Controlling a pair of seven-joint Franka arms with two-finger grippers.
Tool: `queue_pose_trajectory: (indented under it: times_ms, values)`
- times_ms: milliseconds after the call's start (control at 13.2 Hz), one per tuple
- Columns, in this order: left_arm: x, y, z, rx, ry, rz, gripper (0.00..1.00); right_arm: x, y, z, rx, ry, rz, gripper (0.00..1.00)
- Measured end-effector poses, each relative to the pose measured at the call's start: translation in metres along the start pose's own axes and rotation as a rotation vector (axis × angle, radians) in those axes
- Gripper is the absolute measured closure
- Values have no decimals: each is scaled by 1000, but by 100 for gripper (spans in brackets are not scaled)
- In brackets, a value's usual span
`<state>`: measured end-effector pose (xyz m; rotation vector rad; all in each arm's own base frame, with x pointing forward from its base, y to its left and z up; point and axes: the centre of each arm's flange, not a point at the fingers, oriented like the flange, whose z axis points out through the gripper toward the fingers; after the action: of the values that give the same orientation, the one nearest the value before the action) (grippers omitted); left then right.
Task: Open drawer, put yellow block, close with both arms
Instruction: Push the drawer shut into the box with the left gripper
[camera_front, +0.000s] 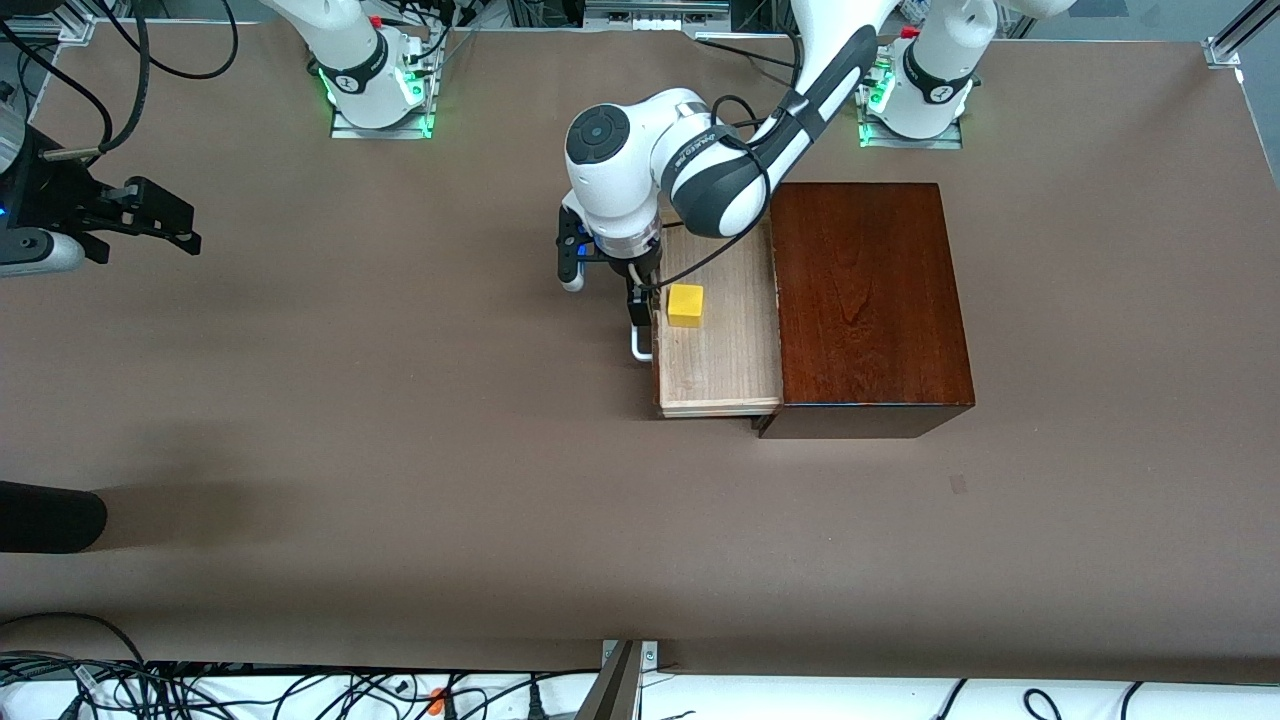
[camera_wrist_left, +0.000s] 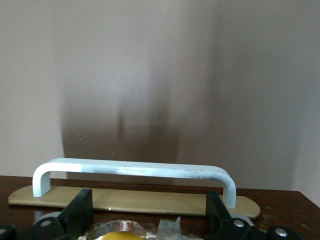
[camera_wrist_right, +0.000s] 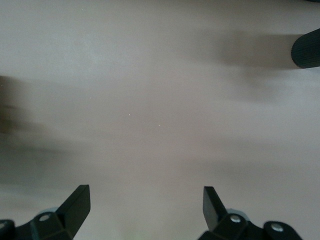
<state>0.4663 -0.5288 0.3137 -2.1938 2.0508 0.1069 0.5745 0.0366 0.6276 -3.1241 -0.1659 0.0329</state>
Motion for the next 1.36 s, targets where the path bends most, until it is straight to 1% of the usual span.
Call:
queue_pose_trajectory:
  times_ms: [379,682,833,1136,1364]
  values:
    - [-18,-3,2,-2,-130,5,0,0,1,0,0,1,1,0]
    - [-25,-8,5,-4,-157,-18,0,0,1,0,0,1,1,0]
    - [-31,-11,6,-12,-183,-30,0,0,1,0,0,1,2,0]
    - [-54,-23,14,-37,-262,-71,0,0,2,0,0,1,3,0]
    - [-79,-42,15,-50,-294,-114,0,0,2,0,0,1,4,0]
